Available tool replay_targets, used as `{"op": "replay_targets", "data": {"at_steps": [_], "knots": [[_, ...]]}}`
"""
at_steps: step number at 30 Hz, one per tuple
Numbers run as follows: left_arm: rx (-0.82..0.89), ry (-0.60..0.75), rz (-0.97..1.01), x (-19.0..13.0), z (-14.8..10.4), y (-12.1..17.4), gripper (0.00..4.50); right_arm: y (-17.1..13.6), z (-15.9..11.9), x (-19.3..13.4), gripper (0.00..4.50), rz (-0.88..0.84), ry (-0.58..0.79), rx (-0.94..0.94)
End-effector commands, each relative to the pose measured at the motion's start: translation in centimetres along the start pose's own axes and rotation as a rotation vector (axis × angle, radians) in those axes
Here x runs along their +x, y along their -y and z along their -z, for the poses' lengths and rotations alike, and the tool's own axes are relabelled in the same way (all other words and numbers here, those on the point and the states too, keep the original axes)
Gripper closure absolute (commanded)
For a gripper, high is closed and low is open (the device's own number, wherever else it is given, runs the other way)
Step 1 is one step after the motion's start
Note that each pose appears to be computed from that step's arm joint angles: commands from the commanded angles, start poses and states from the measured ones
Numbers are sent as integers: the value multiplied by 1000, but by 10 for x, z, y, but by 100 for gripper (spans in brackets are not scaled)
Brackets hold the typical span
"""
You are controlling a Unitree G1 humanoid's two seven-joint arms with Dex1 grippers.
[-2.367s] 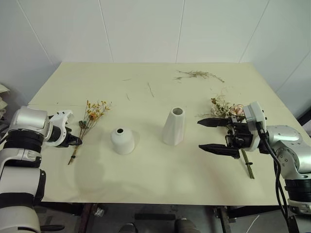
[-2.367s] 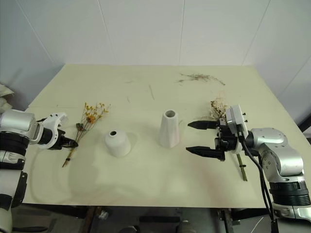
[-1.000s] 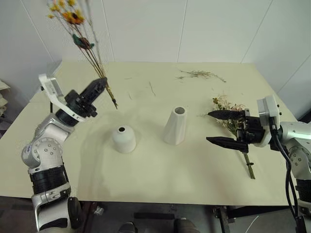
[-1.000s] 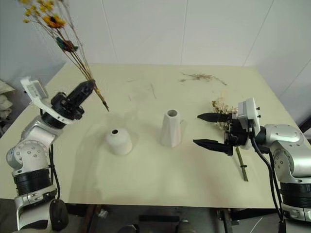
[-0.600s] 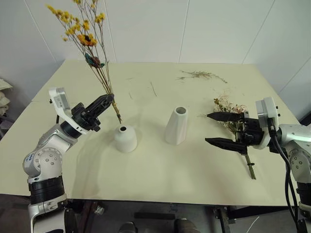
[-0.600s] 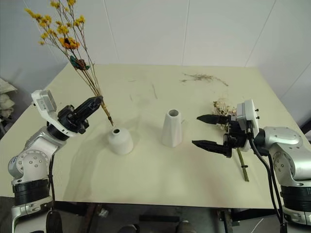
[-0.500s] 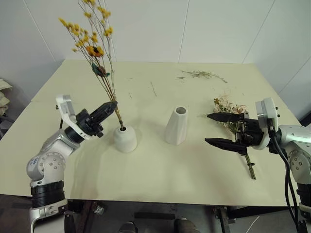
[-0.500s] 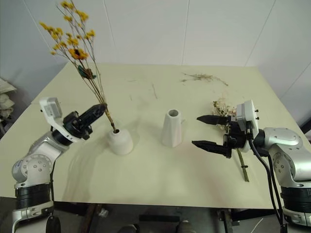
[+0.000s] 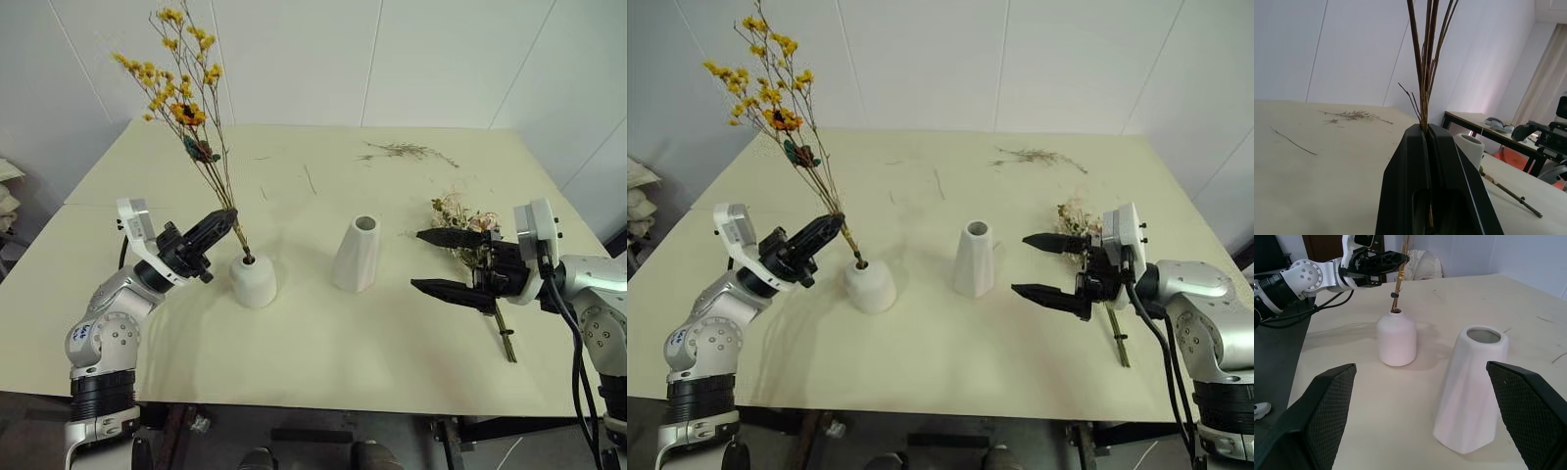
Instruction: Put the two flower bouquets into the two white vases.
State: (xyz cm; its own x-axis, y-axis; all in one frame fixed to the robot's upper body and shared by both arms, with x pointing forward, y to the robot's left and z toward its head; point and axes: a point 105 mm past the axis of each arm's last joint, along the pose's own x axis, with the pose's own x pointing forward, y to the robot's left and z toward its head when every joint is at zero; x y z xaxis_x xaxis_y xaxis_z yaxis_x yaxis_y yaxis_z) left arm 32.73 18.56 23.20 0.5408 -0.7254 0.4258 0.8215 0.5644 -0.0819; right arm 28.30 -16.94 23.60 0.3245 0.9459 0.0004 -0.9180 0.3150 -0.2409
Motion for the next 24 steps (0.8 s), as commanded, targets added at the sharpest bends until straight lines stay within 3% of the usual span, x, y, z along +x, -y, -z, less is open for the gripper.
{"op": "replay_targets", "data": {"at_steps": [1,19,24], "knots": [[31,-12,-18,-3,-1,-5,447,-2,-15,-2,0,4,38,-52],[-6,54,65,12,-34,9,447,-4,-12,0,0,5,46,-38],[1,30,58,9,-30,6,447,-5,-10,2,0,5,52,-35]]}}
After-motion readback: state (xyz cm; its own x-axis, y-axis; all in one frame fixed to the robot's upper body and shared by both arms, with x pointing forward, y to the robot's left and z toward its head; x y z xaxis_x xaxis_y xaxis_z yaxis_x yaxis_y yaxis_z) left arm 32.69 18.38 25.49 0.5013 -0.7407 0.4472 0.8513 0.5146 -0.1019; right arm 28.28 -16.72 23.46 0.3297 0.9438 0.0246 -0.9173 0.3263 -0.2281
